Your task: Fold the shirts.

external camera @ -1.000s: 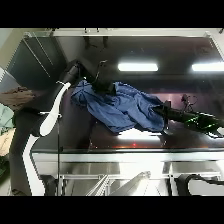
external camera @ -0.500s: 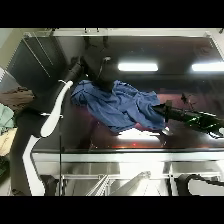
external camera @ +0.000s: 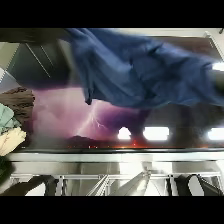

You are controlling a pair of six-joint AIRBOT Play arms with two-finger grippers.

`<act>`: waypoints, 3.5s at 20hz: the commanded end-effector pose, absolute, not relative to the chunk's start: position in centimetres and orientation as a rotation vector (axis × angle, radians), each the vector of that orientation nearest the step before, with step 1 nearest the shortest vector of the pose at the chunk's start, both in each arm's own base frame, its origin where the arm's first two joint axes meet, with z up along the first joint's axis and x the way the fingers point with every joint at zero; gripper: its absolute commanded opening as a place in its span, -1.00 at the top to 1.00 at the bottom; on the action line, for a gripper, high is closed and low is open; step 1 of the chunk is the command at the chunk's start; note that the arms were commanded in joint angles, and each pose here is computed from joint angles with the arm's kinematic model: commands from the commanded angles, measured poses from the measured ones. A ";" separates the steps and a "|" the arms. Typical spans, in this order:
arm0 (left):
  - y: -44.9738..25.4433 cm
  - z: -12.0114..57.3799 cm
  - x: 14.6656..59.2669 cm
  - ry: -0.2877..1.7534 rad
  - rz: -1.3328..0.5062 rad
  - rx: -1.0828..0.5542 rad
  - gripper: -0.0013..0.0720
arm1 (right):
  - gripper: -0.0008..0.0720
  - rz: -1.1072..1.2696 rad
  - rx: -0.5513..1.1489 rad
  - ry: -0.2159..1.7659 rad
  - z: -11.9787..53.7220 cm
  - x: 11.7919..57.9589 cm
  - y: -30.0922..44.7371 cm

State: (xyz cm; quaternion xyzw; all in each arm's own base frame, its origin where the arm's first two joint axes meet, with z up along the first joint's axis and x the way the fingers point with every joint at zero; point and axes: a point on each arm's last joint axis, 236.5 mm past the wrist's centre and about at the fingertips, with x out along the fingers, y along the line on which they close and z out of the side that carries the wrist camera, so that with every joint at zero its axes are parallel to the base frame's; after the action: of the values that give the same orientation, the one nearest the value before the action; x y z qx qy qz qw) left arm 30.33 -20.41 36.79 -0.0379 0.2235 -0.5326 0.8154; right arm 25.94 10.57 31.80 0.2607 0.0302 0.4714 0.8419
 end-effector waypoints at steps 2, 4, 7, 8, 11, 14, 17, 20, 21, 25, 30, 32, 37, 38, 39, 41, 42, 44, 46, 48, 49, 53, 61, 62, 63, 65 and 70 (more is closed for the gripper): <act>-15.9 45.0 19.9 0.147 -0.840 0.130 0.93 | 0.92 0.630 0.029 -0.287 42.8 18.3 13.6; -12.6 45.8 22.5 0.128 -0.684 0.100 0.92 | 0.92 0.484 -0.019 -0.328 44.5 19.1 11.4; -9.5 41.8 28.2 0.295 -0.732 -0.089 0.92 | 0.92 0.543 0.118 -0.177 41.3 24.0 8.0; -9.2 39.4 30.4 0.371 -0.773 -0.149 0.92 | 0.92 0.575 0.196 -0.107 39.3 26.0 6.7; -10.3 29.4 37.7 0.601 -0.870 -0.293 0.92 | 0.92 0.678 0.413 0.094 30.4 33.5 4.8; -11.4 20.2 46.6 0.661 -0.820 -0.397 0.93 | 0.92 0.625 0.497 0.291 18.1 43.1 6.0; -11.2 11.2 52.9 0.779 -0.766 -0.509 0.93 | 0.92 0.512 0.508 0.385 9.0 51.1 6.0; -11.9 5.1 56.1 0.868 -0.797 -0.553 0.98 | 0.92 0.508 0.568 0.434 4.8 55.7 6.3; -11.8 4.3 57.1 0.863 -0.793 -0.549 0.91 | 0.92 0.486 0.574 0.435 4.3 56.9 5.7; -9.1 4.6 59.2 0.870 -0.752 -0.626 -0.91 | -0.20 0.458 0.620 0.495 4.9 56.3 3.0; -2.5 2.9 51.8 1.178 -0.716 -0.732 -0.91 | -0.10 0.258 0.587 0.995 -0.9 45.6 -5.7; -0.7 -0.4 46.9 1.389 -0.634 -0.775 -0.91 | -0.10 0.207 0.695 1.096 -1.7 40.8 -7.4; 3.0 -8.3 35.1 1.720 -0.322 -0.724 -0.91 | -0.10 0.057 0.856 1.115 -4.0 33.2 -6.8; 2.9 -8.9 34.0 1.727 -0.321 -0.736 -0.90 | -0.10 0.045 0.856 1.111 -4.2 32.4 -6.3; 2.7 -9.1 33.6 1.718 -0.330 -0.755 -0.77 | -0.10 0.042 0.854 1.108 -4.3 31.8 -5.9; 2.5 -9.5 33.3 1.714 -0.339 -0.765 -0.75 | -0.10 0.047 0.850 1.108 -4.1 31.3 -5.4; 2.6 -9.7 33.3 1.714 -0.334 -0.757 -0.75 | -0.10 0.052 0.848 1.105 -3.9 31.2 -5.3; 2.3 -9.9 33.7 1.706 -0.330 -0.740 -0.75 | -0.10 0.059 0.843 1.101 -3.5 31.1 -5.1; 1.2 -10.3 34.0 1.714 -0.352 -0.696 -0.74 | -0.10 0.061 0.842 1.101 -3.4 31.1 -5.1; -0.5 -11.0 33.8 1.749 -0.386 -0.658 -0.74 | -0.10 0.063 0.843 1.102 -3.3 31.1 -5.0; -1.3 -11.3 33.6 1.773 -0.406 -0.651 -0.72 | -0.10 0.065 0.845 1.105 -3.3 31.0 -5.0; -3.9 -11.8 32.7 1.837 -0.473 -0.615 -0.56 | -0.10 0.083 0.849 1.120 -3.3 30.7 -4.6; -6.5 -12.5 32.8 1.828 -0.571 -0.492 0.91 | -0.54 -0.023 0.823 1.286 -5.7 27.2 -5.5; -6.5 -12.5 32.8 1.827 -0.571 -0.493 0.91 | -0.68 -0.076 0.832 1.335 -6.7 26.0 -5.7; -6.3 -12.5 32.8 1.824 -0.567 -0.501 0.91 | -0.68 -0.095 0.862 1.361 -7.5 25.2 -5.3; -6.2 -12.5 32.8 1.823 -0.566 -0.503 0.91 | -0.68 -0.061 0.974 1.366 -8.6 24.4 -2.7; -6.3 -12.4 32.8 1.825 -0.569 -0.504 0.91 | -0.67 0.054 1.158 1.318 -10.8 24.2 3.2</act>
State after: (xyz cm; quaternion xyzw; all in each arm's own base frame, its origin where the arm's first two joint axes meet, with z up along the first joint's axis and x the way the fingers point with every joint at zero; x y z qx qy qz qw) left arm 32.80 -6.27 -12.44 -0.2138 0.7710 -0.2390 0.5501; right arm 24.23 0.52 -9.76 0.4693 0.5935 0.0078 0.6538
